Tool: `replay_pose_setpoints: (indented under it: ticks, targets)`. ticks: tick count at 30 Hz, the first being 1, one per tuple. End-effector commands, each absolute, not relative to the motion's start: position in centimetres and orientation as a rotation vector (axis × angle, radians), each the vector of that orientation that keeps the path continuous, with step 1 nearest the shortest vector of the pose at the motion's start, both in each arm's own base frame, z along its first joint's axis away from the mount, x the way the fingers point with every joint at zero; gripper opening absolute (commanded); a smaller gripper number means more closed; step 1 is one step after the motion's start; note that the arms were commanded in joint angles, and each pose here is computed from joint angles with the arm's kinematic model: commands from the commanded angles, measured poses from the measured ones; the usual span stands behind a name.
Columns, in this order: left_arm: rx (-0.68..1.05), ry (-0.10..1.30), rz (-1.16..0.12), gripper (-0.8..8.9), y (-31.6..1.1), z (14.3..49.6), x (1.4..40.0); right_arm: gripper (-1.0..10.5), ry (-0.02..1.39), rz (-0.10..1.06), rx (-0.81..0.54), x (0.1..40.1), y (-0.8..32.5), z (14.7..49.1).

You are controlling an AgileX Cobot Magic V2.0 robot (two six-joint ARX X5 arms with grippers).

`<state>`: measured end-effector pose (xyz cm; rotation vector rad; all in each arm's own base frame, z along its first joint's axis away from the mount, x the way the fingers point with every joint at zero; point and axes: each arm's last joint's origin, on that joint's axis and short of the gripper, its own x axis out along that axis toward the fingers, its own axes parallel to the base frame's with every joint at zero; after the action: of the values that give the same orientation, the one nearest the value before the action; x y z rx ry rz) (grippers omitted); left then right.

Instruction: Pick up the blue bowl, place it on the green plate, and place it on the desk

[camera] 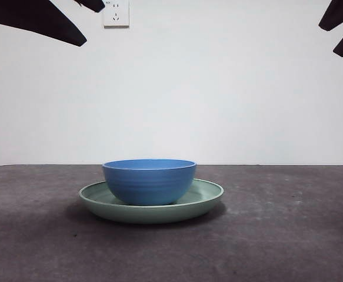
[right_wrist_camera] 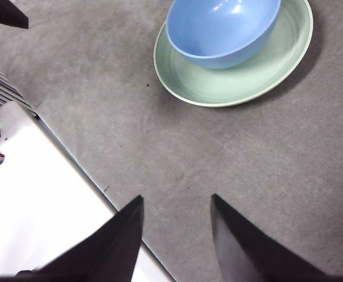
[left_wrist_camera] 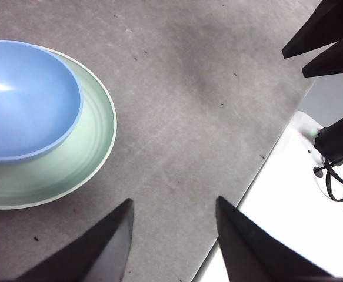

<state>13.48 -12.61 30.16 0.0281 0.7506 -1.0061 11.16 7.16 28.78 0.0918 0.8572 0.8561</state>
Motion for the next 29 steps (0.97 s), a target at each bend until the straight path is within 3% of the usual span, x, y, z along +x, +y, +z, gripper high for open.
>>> replay_pose_setpoints:
  ticks: [1,4,6,7,29]
  targets:
    - [0.037,0.745,-1.02,2.16,-12.88,30.2,13.53,1.8,0.847,0.87,0.084,11.25,7.31,29.01]
    - [0.038,0.744,-1.02,1.72,-12.88,30.2,13.53,1.4,0.851,0.869,0.084,11.23,7.3,28.99]
    - [0.038,0.744,-1.02,0.24,-12.88,30.2,13.53,0.2,0.853,0.868,0.083,11.22,7.29,28.97]
    - [0.037,0.744,-1.02,0.08,-12.88,30.21,13.53,0.1,0.853,0.869,0.083,11.22,7.29,28.97]
    - [0.037,0.736,-1.021,0.15,-12.91,30.27,13.57,0.1,0.845,0.859,0.079,11.28,7.29,29.0]
